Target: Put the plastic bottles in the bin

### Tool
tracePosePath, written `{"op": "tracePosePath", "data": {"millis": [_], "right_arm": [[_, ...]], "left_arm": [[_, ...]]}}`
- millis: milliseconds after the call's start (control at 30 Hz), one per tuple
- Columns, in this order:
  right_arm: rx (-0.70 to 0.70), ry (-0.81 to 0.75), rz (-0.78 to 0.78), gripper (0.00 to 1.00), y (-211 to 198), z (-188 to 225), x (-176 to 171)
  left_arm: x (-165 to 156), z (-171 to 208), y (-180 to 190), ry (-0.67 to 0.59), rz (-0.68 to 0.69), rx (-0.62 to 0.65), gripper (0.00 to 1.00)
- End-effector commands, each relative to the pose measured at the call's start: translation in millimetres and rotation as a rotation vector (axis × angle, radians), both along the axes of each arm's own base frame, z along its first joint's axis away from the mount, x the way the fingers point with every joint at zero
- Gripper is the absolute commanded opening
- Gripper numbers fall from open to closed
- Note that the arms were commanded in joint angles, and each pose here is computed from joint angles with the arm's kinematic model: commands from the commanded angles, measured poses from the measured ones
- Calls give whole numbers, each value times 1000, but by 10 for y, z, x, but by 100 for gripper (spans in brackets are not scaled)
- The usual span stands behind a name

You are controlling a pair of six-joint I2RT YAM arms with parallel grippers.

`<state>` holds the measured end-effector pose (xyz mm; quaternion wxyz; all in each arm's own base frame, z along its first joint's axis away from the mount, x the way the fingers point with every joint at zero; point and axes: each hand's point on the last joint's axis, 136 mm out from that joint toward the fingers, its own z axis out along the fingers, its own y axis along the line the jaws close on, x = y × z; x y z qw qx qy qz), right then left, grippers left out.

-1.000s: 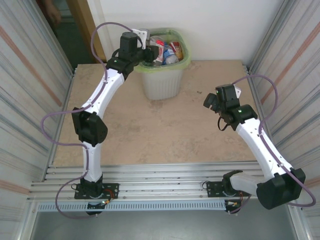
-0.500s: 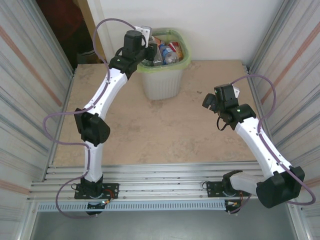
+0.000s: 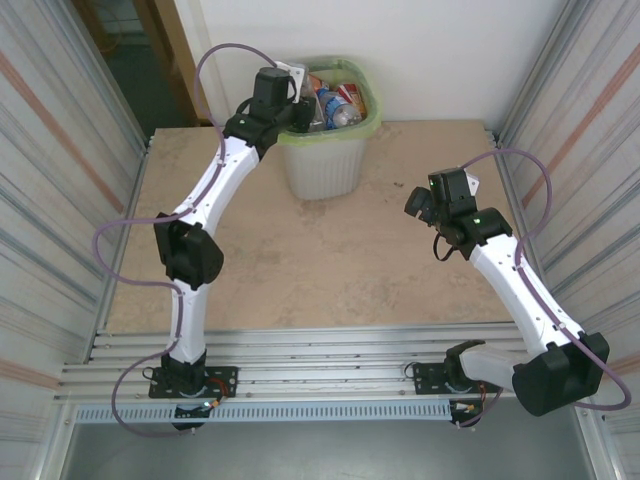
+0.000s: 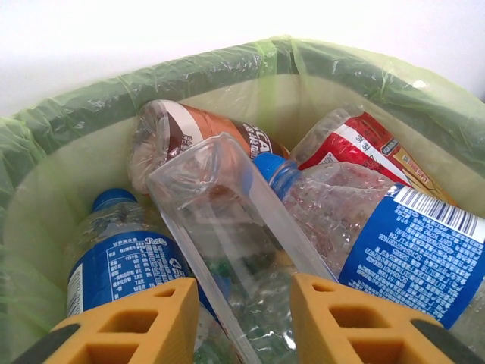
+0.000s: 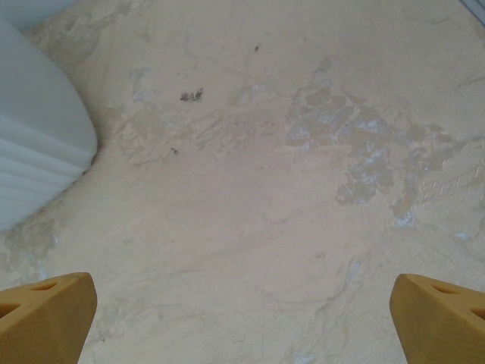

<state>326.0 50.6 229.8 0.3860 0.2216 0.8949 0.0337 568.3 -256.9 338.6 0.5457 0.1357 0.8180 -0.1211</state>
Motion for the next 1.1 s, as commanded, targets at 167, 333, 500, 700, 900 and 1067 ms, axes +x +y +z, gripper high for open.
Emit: {"op": "tracePosePath", "data": {"millis": [167, 333, 500, 700, 900, 1067], "right_arm": [[-22, -70, -33, 98, -98, 246, -48], [-50, -83, -61, 98, -202, 284, -120], [-80, -98, -99, 98, -322, 335, -193], [-101, -118, -127, 98, -430, 373, -264], [-136, -142, -182, 98, -576, 426, -348], [-151, -173, -222, 98, -680, 503, -415]], "left_arm": [[-484, 909, 202, -172, -22, -66, 41], [-809, 1146, 404, -241, 1, -80, 44], [-1168, 1242, 707, -294, 62, -77, 49], [-1571, 1149, 1110, -317, 149, -93, 64], [-1900, 966, 1464, -312, 240, -85, 78], [-2089, 760, 1728, -290, 326, -54, 99]]}}
